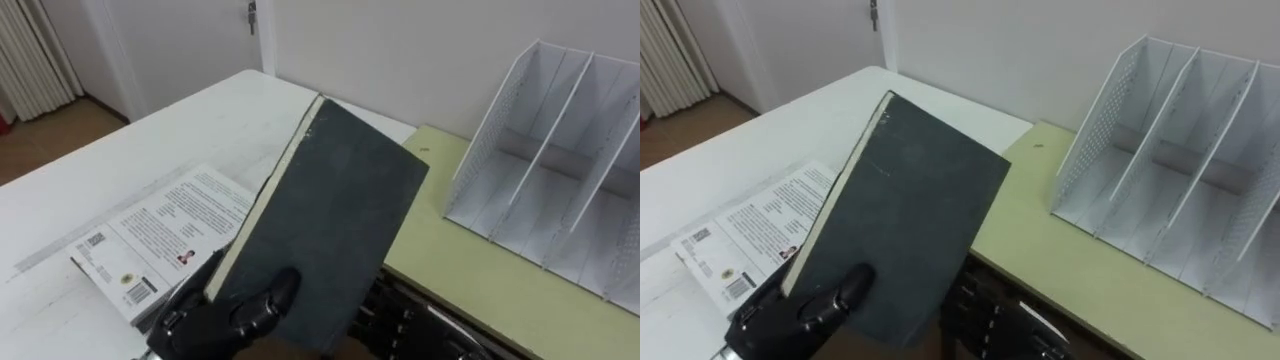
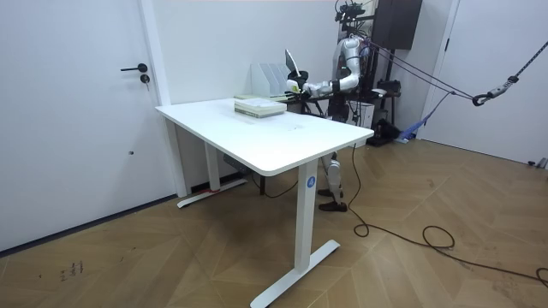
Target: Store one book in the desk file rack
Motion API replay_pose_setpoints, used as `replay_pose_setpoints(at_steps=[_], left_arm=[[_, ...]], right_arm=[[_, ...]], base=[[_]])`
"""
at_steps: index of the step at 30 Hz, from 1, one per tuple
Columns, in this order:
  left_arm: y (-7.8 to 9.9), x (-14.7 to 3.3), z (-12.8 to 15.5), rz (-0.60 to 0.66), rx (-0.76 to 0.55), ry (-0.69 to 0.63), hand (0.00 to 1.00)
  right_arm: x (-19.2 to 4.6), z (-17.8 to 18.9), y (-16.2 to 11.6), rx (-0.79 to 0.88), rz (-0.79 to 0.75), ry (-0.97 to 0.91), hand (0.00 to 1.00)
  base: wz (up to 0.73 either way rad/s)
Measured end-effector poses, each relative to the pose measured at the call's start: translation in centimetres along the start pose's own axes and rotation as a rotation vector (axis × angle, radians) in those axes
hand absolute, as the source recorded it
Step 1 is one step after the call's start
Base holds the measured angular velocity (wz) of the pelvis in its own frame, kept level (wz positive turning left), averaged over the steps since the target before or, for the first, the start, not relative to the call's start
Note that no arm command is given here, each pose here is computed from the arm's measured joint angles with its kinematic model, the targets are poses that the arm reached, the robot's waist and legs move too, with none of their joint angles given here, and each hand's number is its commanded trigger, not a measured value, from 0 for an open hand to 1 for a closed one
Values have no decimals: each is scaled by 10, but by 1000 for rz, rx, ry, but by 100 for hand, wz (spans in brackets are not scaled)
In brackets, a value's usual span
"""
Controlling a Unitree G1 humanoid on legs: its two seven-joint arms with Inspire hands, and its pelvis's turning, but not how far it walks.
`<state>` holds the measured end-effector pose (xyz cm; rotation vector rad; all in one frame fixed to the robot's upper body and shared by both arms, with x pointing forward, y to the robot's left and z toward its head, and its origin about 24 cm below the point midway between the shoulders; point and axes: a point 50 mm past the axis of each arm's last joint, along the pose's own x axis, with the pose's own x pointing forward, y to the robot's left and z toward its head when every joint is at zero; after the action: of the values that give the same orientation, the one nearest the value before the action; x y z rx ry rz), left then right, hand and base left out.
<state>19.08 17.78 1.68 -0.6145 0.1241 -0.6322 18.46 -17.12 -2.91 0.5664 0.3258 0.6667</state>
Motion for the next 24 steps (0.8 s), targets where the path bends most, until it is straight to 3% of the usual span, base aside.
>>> replay_pose_setpoints(at_steps=[12,24], left_arm=[[1,-1,-10,-99,-88,77,100],[1,2,-11,-132,-96,110,100]], right_arm=[[9,27,23,152,182,-193,0],[9,32,27,230,241,-225,0]], base=[[-2],[-1]])
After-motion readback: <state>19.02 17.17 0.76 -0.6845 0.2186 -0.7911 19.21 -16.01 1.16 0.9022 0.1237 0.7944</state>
